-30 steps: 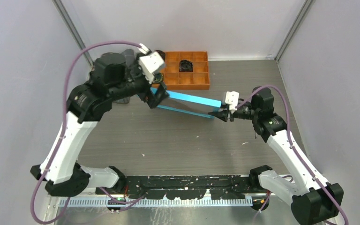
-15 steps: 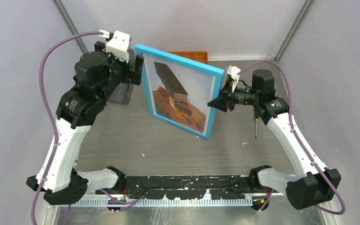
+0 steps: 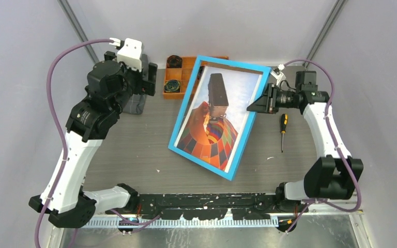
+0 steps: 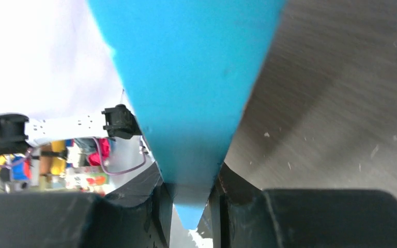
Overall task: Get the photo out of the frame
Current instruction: Turn over the photo frame at the center of the board.
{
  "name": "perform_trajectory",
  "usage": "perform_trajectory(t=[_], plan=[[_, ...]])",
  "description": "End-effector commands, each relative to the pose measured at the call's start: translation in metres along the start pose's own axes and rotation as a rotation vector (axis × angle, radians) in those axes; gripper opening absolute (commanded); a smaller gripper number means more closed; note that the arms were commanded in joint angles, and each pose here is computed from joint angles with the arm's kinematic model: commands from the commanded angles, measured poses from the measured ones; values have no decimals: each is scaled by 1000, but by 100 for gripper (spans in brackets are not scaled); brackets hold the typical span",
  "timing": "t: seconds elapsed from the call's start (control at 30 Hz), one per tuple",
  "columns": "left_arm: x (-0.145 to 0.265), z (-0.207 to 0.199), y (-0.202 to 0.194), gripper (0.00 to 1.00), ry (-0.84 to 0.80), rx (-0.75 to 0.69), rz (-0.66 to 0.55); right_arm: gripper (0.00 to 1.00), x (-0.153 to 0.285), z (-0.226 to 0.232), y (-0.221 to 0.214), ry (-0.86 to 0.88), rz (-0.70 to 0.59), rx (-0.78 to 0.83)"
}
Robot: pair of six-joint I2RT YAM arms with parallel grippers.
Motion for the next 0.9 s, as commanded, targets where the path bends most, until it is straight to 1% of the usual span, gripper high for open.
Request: perform_trajectory(t=[0.0,0.1,0.2,0.23,0.3,0.4,0.57,0.63,0.77,0.87], plan=[[-4,0,0,93,19,37,-32,1,21,3,-1,19,82,-84],[-11,-6,-9,92,-1,31,-7,1,29,-27,-6,-26,136,-219],[-21,-14,-22,92,-25,22,26,1,41,-65,-7,-55,140,-412],[-24,-17,-26,92,-34,18,38,1,48,-73,-8,-52,135,-447],[-31,-24,-36,92,-57,12,60,1,59,-95,-11,-71,162,-562],[-42,-37,-51,91,-109,13,78,1,76,-124,-14,-88,178,-660],[-62,-60,-78,91,-201,14,134,1,101,-160,-27,-119,225,-738],[-69,-71,-89,91,-245,38,161,1,110,-169,-32,-132,250,-751],[-82,-92,-105,91,-345,61,155,1,116,-177,-36,-165,315,-724],[-89,-109,-115,92,-438,80,123,1,120,-182,-35,-204,347,-700]])
Point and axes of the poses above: each gripper's point midway between its finger pads, its own x axis back along the fingers, its own z axis along the line the jaws close on, y = z × x, the point moved 7 cm from there along x, back along the fingers, and after that the axes turned 8 degrees about -x, right-handed, at the moved point
